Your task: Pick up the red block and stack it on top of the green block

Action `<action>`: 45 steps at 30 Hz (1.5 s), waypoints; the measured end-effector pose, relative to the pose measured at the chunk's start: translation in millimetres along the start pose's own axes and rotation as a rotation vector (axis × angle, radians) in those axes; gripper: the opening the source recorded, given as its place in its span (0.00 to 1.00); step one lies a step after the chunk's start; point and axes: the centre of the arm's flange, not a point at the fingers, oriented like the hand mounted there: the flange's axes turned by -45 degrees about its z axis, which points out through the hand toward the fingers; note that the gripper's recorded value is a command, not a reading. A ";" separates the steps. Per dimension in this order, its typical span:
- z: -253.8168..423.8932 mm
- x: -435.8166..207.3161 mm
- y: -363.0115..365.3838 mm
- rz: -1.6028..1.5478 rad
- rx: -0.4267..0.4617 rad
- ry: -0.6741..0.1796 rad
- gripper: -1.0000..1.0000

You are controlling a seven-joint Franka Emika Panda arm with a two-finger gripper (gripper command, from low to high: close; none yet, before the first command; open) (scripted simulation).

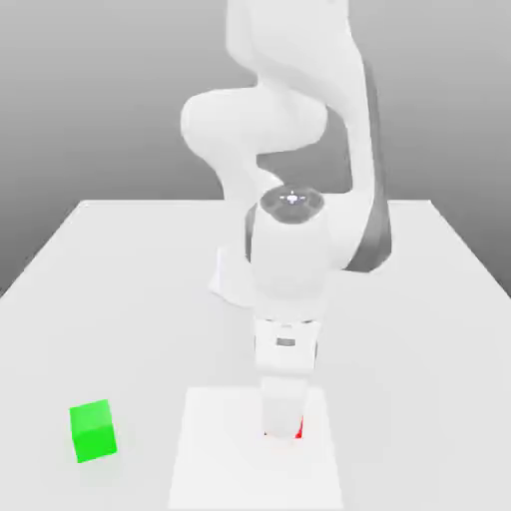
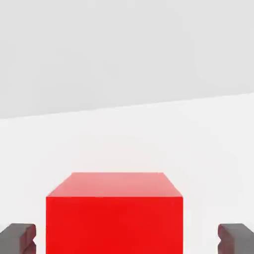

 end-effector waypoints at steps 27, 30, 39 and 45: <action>-75.5 -50.6 26.3 -0.038 0.004 -0.005 0.00; -81.3 -97.0 39.1 -0.033 0.005 -0.006 0.00; -100.1 -233.8 47.0 -0.053 0.005 -0.001 0.00; -81.4 -246.1 50.5 -0.083 0.013 0.020 0.00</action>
